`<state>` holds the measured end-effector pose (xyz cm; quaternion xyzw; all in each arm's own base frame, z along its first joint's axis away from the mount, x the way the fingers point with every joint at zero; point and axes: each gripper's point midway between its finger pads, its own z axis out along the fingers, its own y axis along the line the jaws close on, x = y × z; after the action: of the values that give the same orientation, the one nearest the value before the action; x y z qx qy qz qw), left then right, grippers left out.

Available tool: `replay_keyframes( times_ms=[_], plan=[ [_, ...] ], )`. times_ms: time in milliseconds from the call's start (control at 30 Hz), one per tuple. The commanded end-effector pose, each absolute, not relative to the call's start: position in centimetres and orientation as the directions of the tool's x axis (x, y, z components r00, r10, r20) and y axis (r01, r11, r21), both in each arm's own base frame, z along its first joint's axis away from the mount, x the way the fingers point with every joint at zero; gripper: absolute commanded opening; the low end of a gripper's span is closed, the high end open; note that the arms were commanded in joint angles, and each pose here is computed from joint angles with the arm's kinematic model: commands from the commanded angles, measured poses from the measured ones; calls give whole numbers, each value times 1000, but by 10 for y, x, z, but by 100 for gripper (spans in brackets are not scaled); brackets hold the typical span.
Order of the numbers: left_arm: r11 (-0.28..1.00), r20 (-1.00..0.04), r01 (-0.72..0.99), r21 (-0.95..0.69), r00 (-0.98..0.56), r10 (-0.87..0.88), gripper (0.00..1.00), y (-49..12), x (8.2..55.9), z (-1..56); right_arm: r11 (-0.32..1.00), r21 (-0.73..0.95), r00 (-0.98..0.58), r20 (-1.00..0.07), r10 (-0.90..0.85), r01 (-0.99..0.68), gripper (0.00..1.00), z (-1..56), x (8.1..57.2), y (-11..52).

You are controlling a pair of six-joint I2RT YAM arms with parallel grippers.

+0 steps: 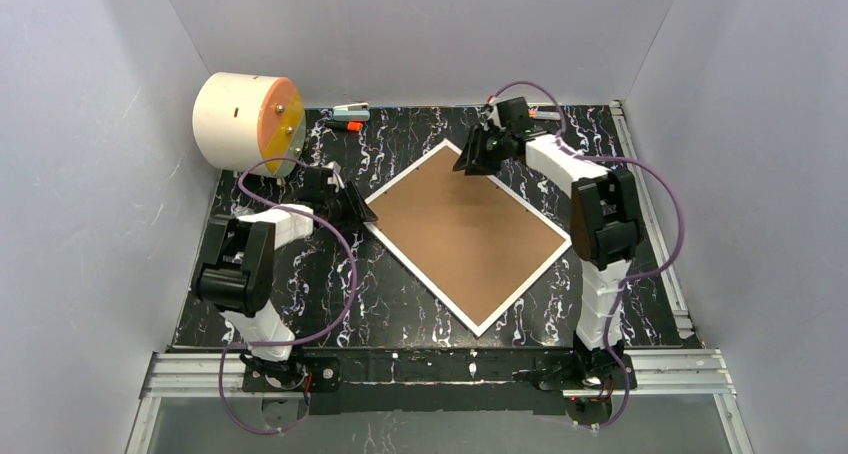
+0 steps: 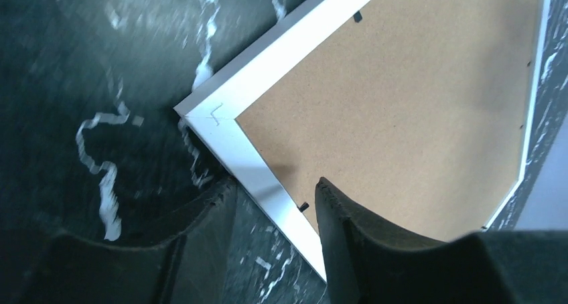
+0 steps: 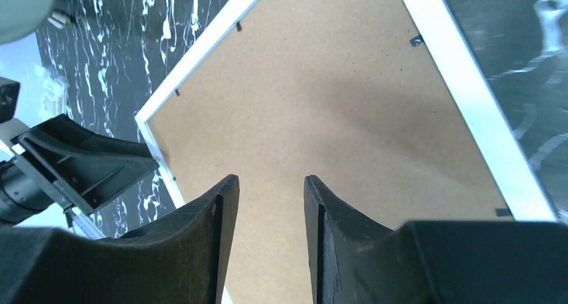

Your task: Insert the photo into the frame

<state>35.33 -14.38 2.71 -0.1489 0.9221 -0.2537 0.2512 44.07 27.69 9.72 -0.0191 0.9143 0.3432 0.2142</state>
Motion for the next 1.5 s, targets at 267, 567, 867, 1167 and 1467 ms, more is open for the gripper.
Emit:
replay_keyframes(
  times_ms=[267, 567, 867, 1167, 1467],
  plan=[
    [794, -355, -112, -597, -851, -387, 40, -174, 432, 5, 689, 665, -921, -389, -8, -287, 50, 117, 368, 306],
    [818, -402, -203, -538, -791, -461, 63, -151, 409, 20, 569, 712, -908, -379, -181, -411, 44, 105, 318, 375],
    [749, -275, -188, -636, -851, -447, 58, -184, 360, 10, 549, 746, -926, -303, -224, -377, 31, 75, 305, 395],
    [763, -157, -265, -590, -889, -431, 36, -199, 343, -26, 591, 727, -937, -271, -221, -350, 29, 54, 308, 388],
    [861, -139, -354, -365, -894, -426, 18, -160, 318, -57, 640, 703, -950, -257, -177, -309, 27, 39, 321, 368]
  ],
)
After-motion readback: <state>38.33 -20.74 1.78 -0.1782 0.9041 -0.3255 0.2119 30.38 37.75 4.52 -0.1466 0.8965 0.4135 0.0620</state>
